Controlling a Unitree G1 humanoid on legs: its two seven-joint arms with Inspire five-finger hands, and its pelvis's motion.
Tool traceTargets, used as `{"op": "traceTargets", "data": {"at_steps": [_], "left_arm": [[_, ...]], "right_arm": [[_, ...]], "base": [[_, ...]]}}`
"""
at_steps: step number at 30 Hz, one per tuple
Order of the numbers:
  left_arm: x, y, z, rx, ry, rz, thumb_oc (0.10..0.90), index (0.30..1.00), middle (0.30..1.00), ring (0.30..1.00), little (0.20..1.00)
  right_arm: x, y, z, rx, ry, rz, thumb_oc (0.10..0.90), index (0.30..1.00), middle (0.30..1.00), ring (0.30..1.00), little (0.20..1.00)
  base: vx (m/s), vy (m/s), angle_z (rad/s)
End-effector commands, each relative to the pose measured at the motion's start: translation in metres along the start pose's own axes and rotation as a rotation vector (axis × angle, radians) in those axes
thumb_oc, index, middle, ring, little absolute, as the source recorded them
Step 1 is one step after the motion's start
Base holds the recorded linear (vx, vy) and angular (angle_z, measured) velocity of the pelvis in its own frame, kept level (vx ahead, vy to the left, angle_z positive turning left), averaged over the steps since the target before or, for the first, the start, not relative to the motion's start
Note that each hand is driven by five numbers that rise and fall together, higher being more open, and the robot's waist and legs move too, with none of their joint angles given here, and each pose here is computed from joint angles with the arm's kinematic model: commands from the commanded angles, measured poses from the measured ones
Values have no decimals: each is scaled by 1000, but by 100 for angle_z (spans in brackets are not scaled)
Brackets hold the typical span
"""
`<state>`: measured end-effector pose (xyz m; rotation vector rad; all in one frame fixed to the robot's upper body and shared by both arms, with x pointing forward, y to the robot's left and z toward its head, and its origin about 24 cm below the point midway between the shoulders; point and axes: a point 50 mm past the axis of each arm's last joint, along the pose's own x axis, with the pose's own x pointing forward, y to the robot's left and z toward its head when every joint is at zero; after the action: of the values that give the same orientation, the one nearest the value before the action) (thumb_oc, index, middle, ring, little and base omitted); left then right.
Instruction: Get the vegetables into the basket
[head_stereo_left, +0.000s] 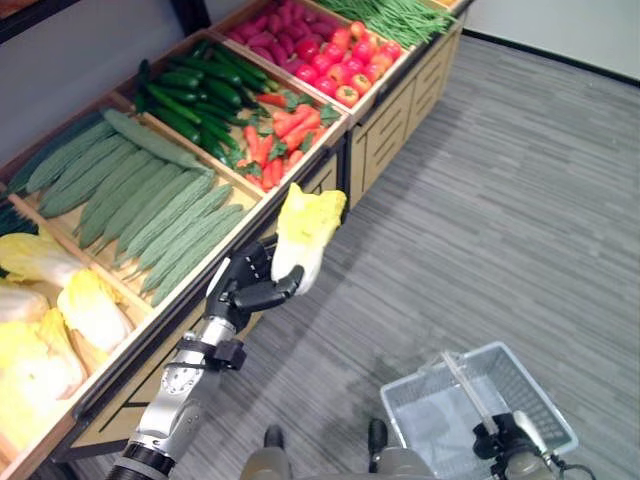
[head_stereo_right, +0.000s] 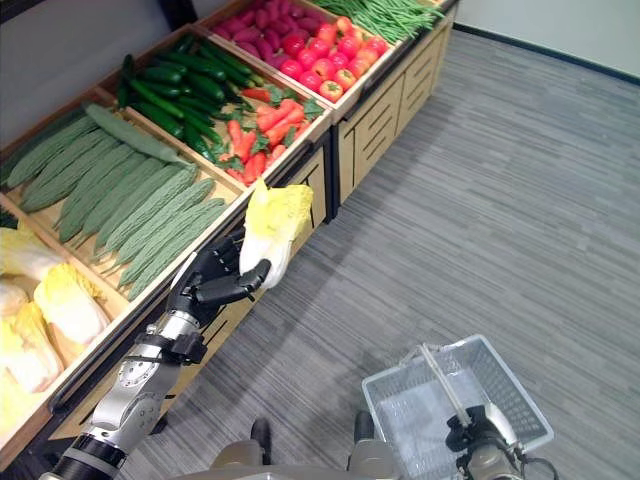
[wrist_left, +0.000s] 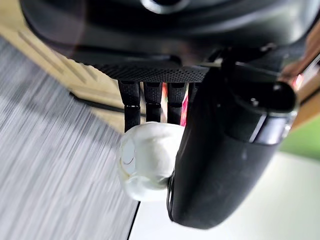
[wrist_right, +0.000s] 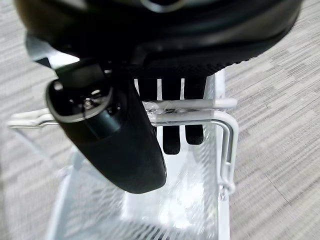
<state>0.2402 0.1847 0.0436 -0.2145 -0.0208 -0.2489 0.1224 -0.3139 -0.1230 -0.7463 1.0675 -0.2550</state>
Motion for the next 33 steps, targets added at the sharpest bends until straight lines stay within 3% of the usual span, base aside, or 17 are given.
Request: {"op": "traceTargets", "data": {"at_steps": [1,13,19,33], "left_arm": [[16,-15,59,13,-319,-74,400,300,300,300,300],[8,-11,65,64,-314,-113,400,300,300,300,300],[6,-7,64,95,-294,-120,400,300,300,300,300],[7,-1,57,268,-197,-167,400,300,300,300,300]], "right_arm": [[5,-33,2,3,-47,-125,400,300,300,300,300],[3,-20,8,-25,-87,-66,400,300,300,300,300],[5,-28,24,-3,-138,-101,400,300,300,300,300],[-10,-78,127,16,-579,-258,400,300,300,300,300]], "base": [[61,35,-79],[63,194,-48],[-61,200,-54],[-35,2,-46]]}}
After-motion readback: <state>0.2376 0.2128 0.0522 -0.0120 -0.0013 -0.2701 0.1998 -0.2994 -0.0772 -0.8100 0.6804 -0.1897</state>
